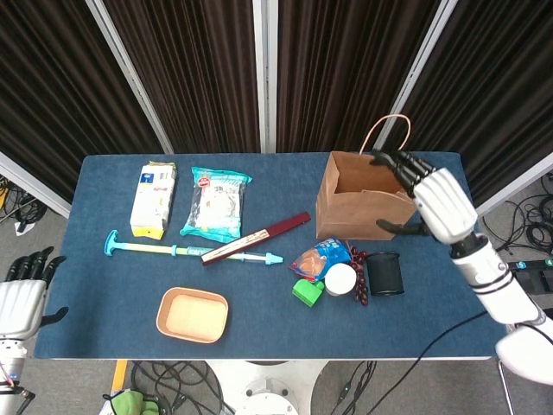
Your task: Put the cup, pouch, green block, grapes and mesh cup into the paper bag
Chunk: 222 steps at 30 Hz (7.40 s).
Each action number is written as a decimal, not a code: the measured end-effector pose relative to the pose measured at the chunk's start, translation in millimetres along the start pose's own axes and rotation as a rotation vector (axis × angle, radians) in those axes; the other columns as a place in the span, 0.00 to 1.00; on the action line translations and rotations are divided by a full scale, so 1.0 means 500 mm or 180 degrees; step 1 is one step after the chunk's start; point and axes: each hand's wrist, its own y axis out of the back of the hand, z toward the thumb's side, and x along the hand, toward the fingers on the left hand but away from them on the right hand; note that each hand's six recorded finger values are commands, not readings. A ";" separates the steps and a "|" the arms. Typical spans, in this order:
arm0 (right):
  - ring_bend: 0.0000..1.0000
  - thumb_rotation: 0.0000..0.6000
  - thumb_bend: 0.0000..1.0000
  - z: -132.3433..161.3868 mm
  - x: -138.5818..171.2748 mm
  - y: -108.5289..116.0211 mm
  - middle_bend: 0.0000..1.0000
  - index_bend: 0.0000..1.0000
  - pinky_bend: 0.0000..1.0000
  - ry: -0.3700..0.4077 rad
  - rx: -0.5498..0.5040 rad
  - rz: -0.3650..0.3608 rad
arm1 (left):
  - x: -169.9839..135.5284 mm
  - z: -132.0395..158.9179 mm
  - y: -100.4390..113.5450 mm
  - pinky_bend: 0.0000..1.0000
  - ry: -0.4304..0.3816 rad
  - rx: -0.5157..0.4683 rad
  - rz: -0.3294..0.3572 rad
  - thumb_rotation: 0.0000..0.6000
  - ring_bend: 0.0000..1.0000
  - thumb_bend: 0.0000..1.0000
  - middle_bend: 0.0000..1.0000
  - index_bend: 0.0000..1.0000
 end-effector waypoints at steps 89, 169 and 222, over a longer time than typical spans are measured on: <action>0.23 1.00 0.19 -0.073 -0.072 0.003 0.39 0.35 0.38 -0.0656 0.0494 -0.0426 | -0.012 -0.016 -0.018 0.15 0.0070 -0.0069 -0.0105 1.00 0.14 0.00 0.20 0.24; 0.45 1.00 0.29 -0.017 -0.002 -0.531 0.55 0.63 0.56 -0.0058 0.1079 0.1868 | -0.025 -0.034 -0.040 0.15 0.0117 -0.0222 -0.0205 1.00 0.14 0.00 0.20 0.24; 0.03 1.00 0.07 -0.126 -0.135 -0.119 0.08 0.00 0.19 -0.0978 0.0266 0.0128 | -0.020 -0.023 -0.039 0.15 0.0078 -0.0224 -0.0243 1.00 0.14 0.00 0.20 0.24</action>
